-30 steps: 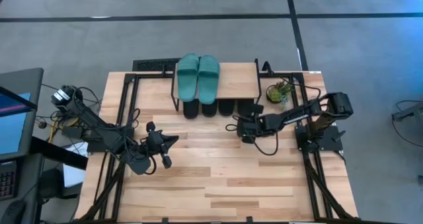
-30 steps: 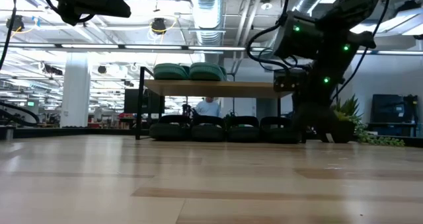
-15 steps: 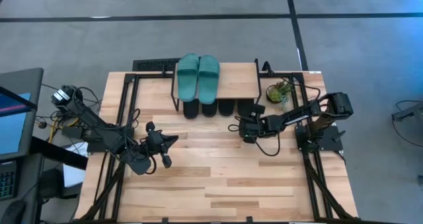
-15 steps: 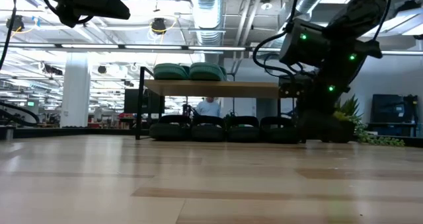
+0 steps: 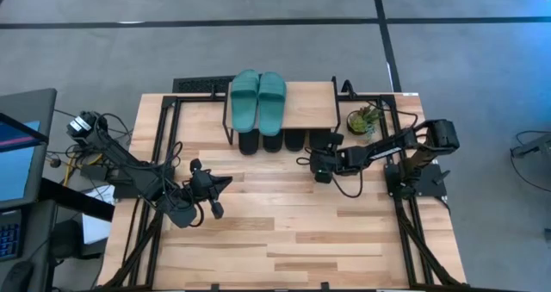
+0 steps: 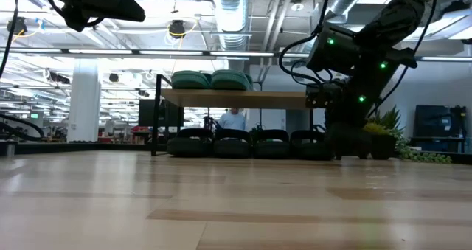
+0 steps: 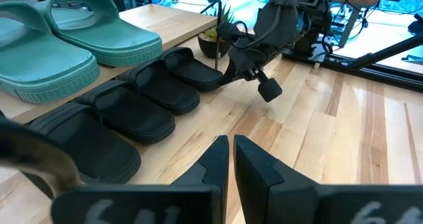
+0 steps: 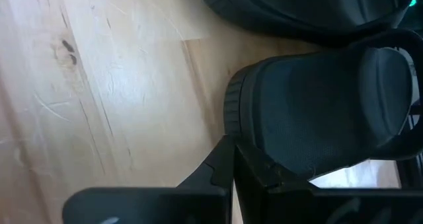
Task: Pick and place slides into the shelf
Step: Put the black slide under the shelf, then return to Home Position
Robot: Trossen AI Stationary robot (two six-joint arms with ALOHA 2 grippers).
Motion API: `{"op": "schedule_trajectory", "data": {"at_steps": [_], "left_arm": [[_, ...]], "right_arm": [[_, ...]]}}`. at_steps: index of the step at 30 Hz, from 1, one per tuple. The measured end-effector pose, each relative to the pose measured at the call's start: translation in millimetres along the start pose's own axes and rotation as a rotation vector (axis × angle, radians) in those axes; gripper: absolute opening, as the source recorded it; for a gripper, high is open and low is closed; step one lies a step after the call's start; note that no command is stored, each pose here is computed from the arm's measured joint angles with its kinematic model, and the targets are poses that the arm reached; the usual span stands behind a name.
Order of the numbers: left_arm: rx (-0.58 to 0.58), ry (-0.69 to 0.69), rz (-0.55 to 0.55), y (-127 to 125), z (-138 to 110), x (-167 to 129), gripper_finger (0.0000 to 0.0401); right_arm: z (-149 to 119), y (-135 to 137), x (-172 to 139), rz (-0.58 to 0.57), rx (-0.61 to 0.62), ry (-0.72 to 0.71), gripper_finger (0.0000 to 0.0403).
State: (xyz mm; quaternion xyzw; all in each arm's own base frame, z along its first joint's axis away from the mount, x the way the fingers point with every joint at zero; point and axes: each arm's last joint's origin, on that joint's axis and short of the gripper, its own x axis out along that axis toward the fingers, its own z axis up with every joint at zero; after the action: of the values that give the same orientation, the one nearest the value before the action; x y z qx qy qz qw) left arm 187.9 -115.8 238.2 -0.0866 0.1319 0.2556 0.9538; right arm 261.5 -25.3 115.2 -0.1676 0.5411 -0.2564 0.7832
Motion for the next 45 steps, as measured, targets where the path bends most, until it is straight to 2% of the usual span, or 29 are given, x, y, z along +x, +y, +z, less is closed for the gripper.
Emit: {"op": "schedule_trajectory", "data": {"at_steps": [12, 20, 25, 30, 35, 40, 45], "left_arm": [[0.011, 0.005, 0.005, 1, -1, 0, 0.0013], [0.009, 0.005, 0.004, 1, -1, 0, 0.0013], [-0.002, 0.008, -0.01, 0, 0, 0, 0.0013], [-0.022, 0.038, -0.061, -3, 0, 0, 0.0013], [-0.056, -0.005, -0.104, -9, 7, 0, 0.0013], [-0.078, -0.086, -0.12, -14, 19, -2, 0.0013], [-0.075, -0.199, -0.056, -19, 45, -4, 0.0013]], "right_arm": [[0, 2, -2, 0.007, -0.014, -0.007, 0.0], [8, 19, -19, 0.008, -0.03, -0.057, 0.0], [6, 33, -33, 0.035, -0.003, -0.037, 0.0], [7, 56, -71, 0.122, 0.047, -0.107, 0.0], [9, 69, -120, 0.327, 0.111, -0.218, 0.0], [12, 57, -165, 0.498, 0.185, -0.325, 0.0], [19, 22, -206, 0.581, 0.275, -0.482, 0.0]]}}
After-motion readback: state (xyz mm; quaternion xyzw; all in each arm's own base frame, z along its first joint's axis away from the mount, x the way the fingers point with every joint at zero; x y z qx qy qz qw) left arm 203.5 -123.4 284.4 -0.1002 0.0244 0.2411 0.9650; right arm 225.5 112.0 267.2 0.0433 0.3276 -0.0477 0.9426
